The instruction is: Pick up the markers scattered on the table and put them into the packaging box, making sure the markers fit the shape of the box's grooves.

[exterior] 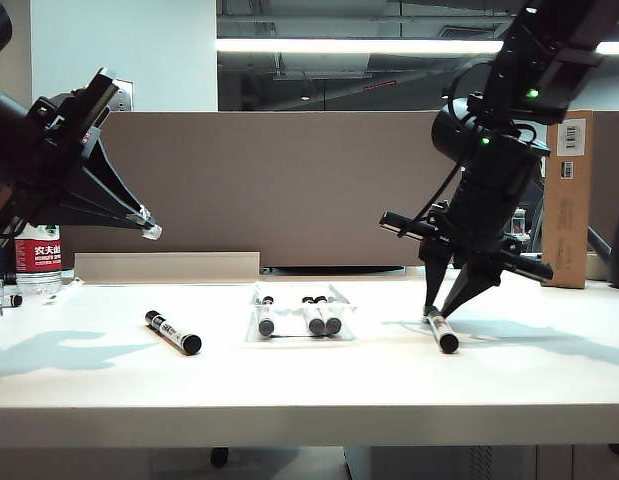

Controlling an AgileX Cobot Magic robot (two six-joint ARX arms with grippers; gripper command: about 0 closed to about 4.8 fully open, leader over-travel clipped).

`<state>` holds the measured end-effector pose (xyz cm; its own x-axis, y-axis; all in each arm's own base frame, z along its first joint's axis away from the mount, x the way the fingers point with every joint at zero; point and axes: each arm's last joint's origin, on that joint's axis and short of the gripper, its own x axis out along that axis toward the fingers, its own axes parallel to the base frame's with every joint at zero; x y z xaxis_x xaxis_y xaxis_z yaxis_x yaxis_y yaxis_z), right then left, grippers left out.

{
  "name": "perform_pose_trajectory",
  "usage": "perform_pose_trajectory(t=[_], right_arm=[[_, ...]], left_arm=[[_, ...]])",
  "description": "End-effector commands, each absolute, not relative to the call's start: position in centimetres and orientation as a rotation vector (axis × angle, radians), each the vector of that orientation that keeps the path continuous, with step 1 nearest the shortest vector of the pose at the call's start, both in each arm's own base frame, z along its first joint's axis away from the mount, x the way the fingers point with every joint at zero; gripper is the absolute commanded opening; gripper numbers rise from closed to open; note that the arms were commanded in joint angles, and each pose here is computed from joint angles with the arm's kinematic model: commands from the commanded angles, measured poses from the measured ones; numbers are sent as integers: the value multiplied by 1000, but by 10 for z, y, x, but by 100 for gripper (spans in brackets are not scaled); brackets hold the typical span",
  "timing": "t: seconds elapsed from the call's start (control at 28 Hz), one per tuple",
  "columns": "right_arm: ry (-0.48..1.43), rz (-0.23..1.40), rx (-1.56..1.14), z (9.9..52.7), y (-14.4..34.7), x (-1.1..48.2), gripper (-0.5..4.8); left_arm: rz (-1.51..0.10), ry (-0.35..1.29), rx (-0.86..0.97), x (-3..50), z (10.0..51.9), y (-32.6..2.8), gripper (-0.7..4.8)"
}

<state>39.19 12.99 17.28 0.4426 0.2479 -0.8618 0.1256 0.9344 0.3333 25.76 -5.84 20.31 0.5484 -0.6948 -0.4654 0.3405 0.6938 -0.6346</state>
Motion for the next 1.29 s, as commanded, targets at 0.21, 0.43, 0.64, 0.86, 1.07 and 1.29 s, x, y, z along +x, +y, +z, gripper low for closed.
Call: perform_pose_trajectory(t=[0.21, 0.43, 0.64, 0.86, 1.07, 1.29], right_arm=[[1081, 246, 426, 225, 143, 411, -6], [955, 508, 452, 244, 186, 414, -6], [980, 610, 451, 212, 214, 419, -6], [907, 633, 462, 213, 218, 425, -6], [913, 648, 494, 202, 221, 429, -5], [893, 650, 495, 201, 221, 431, 86]], left_arm=[[-653, 751, -508, 258, 206, -58, -3], [-641, 745, -496, 258, 206, -58, -3], [-643, 753, -486, 258, 205, -58, -3], [-642, 774, -467, 256, 202, -57, -3], [-644, 768, -449, 256, 202, -57, -3], [-634, 788, -452, 255, 201, -57, 5]])
